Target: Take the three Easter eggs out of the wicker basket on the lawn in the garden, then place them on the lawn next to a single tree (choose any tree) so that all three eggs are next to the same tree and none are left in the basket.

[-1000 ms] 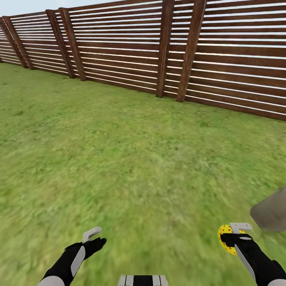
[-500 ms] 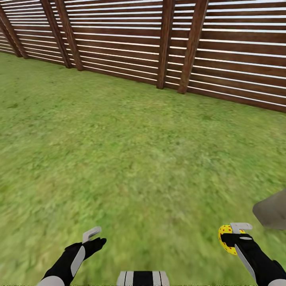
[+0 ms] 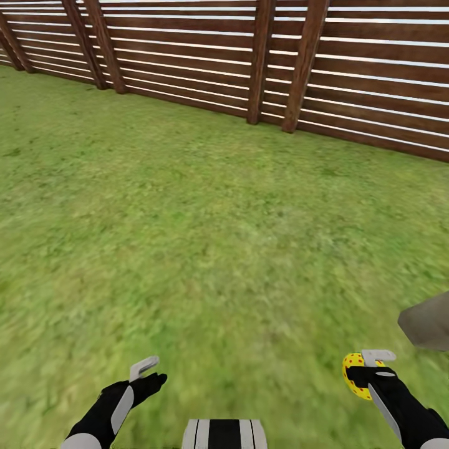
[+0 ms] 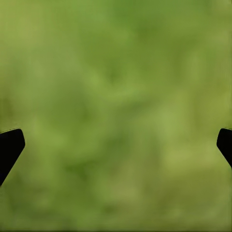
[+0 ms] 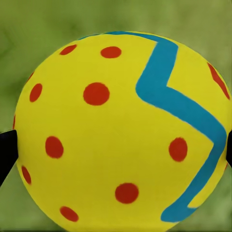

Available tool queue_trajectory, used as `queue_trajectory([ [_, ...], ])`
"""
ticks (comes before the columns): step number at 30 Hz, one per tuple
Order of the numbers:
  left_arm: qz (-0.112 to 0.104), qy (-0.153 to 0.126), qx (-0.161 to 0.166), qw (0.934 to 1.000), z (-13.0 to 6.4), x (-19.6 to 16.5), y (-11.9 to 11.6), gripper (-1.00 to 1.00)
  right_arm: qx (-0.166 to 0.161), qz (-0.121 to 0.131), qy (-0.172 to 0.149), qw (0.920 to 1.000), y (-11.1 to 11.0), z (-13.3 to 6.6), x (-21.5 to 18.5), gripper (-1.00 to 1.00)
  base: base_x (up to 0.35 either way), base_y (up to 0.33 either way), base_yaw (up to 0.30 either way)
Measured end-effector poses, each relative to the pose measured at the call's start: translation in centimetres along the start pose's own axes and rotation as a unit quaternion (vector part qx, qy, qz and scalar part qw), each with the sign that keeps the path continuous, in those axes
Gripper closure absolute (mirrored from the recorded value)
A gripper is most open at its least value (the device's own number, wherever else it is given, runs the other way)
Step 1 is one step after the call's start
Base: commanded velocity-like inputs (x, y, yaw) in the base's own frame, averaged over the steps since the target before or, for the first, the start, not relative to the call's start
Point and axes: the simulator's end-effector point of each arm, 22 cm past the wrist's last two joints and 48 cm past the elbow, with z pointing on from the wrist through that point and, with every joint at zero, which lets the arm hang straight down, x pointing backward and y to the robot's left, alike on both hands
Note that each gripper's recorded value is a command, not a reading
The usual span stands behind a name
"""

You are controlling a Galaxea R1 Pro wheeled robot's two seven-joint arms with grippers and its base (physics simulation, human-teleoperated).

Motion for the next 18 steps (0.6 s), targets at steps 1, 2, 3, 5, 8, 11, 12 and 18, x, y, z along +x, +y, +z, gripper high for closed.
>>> queue_trajectory([
  [1,0.000,0.002,-0.001,1.0000,0.1,0.2,0.1,-1.00,0.000,-0.001,0.002,1.0000,0.1,0.1,0.2,1.00,0.000,0.000,0.000],
  [2,0.000,0.004,-0.002,1.0000,0.3,0.3,0.2,-1.00,0.000,-0.001,0.004,1.0000,0.1,0.2,0.4,1.00,0.000,0.000,0.000],
  [3,0.000,0.006,-0.003,1.0000,0.4,0.5,0.3,-1.00,0.000,-0.002,0.006,1.0000,0.2,0.4,0.5,1.00,0.000,0.000,0.000],
  [5,-0.001,0.009,-0.004,0.9999,0.6,0.8,0.4,-1.00,0.000,-0.004,0.010,0.9999,0.3,0.6,0.9,1.00,0.000,0.000,0.000],
  [8,-0.002,0.015,-0.007,0.9999,1.0,1.3,0.7,-1.00,-0.001,-0.006,0.015,0.9999,0.4,0.9,1.4,1.00,0.000,0.000,0.000],
  [11,-0.002,0.020,-0.009,0.9997,1.3,1.9,0.9,-1.00,-0.001,-0.008,0.021,0.9997,0.6,1.3,2.0,1.00,0.000,0.000,0.000],
  [12,-0.002,0.022,-0.010,0.9997,1.5,2.0,1.0,-1.00,-0.001,-0.009,0.023,0.9997,0.6,1.4,2.2,1.00,0.000,0.000,0.000],
  [18,-0.003,0.034,-0.015,0.9993,2.2,3.1,1.5,-1.00,-0.001,-0.013,0.034,0.9993,0.9,2.1,3.3,1.00,0.000,0.000,0.000],
])
